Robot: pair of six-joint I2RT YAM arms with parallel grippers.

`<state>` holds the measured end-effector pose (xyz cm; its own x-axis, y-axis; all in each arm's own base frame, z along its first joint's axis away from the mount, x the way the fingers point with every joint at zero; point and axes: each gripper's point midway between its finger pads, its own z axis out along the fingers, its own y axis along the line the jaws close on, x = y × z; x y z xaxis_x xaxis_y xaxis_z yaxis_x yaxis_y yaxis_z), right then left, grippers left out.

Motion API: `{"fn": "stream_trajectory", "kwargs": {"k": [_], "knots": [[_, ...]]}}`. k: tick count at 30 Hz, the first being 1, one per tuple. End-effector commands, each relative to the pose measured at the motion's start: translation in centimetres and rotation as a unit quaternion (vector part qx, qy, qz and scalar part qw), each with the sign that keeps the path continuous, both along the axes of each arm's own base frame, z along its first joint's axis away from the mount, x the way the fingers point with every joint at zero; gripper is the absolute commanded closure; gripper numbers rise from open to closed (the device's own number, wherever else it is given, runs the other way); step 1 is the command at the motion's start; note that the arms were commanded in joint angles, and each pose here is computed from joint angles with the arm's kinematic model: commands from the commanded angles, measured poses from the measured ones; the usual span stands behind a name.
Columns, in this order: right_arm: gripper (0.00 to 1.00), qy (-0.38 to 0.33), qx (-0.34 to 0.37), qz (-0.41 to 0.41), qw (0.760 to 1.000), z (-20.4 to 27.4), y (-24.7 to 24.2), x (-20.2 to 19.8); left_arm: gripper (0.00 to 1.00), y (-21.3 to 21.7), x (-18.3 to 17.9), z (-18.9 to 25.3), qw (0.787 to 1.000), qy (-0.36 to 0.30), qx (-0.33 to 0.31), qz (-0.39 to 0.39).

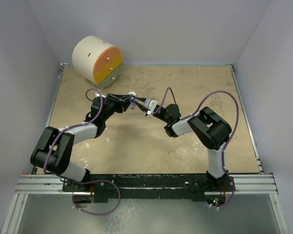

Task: Insert the wireless bluetooth earbuds into the charging case
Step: Place the earbud in the charging case.

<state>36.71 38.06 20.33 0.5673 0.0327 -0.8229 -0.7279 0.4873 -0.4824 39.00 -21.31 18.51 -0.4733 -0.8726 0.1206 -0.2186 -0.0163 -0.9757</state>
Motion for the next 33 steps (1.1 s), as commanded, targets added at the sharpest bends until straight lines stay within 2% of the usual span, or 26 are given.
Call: {"fn": "stream_trajectory", "kwargs": {"k": [1, 14, 22, 33], "knots": [[1.00, -0.327, 0.250, 0.005, 0.911, 17.5, -6.6, -8.7, 1.00, -0.5, 0.4, 5.7, 0.996, -0.077, -0.052, -0.005], [1.00, -0.322, 0.251, 0.002, 0.913, 17.6, -7.3, -9.3, 1.00, -0.3, 0.9, 6.7, 0.994, -0.087, -0.064, 0.004], [0.93, -0.315, 0.251, 0.001, 0.915, 17.4, -7.5, -9.4, 1.00, -0.3, 1.2, 6.9, 0.994, -0.089, -0.064, 0.007], [0.90, -0.314, 0.253, -0.005, 0.915, 17.6, -8.1, -9.7, 1.00, -0.4, 1.6, 7.2, 0.994, -0.092, -0.065, 0.008]]}}
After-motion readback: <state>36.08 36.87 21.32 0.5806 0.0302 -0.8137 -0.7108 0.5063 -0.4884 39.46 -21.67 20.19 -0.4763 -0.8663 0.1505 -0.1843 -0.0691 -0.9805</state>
